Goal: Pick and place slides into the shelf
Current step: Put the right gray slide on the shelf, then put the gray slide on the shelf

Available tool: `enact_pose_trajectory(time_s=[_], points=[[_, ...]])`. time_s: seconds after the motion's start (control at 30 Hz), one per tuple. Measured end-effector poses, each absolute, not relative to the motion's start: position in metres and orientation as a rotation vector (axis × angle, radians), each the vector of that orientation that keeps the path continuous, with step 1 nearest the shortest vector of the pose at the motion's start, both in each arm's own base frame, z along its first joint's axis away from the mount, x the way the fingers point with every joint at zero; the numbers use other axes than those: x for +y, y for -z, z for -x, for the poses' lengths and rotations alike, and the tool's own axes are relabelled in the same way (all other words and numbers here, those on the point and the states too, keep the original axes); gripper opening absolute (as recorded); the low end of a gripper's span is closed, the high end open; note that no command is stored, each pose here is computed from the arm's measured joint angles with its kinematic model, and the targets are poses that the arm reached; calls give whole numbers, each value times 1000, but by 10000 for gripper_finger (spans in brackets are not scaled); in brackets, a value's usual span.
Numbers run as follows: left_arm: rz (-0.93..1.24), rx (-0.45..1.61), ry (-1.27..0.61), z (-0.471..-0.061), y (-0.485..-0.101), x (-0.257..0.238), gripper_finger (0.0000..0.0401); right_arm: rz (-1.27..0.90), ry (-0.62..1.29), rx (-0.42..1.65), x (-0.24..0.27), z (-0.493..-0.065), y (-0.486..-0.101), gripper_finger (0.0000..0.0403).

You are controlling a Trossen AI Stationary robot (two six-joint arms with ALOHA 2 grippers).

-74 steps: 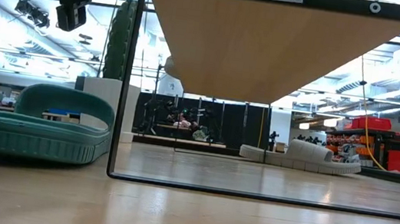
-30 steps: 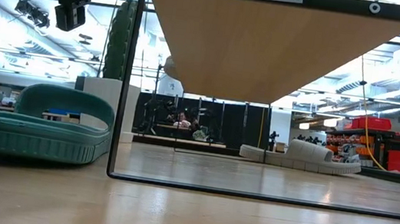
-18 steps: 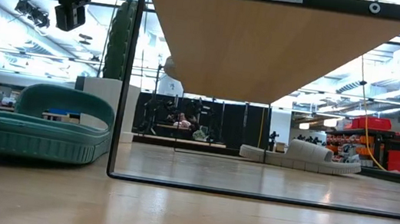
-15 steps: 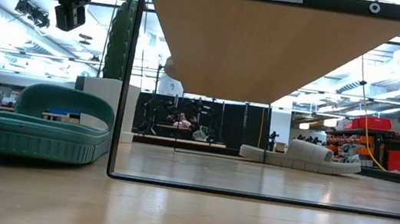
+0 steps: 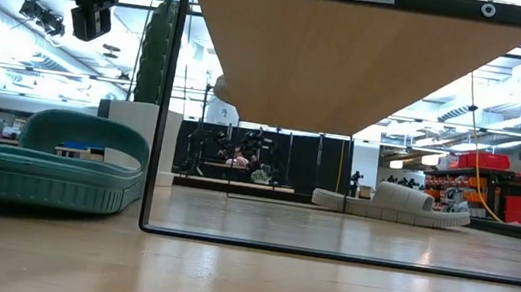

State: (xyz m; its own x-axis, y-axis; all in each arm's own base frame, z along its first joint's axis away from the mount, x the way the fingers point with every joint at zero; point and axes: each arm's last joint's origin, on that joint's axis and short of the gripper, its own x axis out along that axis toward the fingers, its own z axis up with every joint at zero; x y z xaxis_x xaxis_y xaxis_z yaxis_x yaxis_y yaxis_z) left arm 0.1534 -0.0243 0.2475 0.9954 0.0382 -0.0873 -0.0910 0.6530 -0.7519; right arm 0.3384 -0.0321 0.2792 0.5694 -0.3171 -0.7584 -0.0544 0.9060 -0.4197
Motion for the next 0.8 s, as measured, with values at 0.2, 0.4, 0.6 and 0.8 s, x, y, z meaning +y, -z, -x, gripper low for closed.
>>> enact_pose_trajectory(time_s=[0.2,0.4,0.6,0.8], points=[[857,66,-73,-153,-247,-24,172,417,138,956,-31,-339,-279,126],[857,66,-73,-153,-248,-24,172,421,123,959,-27,-338,-279,155],[856,66,-73,-153,-248,-24,172,431,102,963,-20,-338,-284,176],[847,68,-74,-153,-247,-24,172,433,101,910,-15,-342,-302,181]])
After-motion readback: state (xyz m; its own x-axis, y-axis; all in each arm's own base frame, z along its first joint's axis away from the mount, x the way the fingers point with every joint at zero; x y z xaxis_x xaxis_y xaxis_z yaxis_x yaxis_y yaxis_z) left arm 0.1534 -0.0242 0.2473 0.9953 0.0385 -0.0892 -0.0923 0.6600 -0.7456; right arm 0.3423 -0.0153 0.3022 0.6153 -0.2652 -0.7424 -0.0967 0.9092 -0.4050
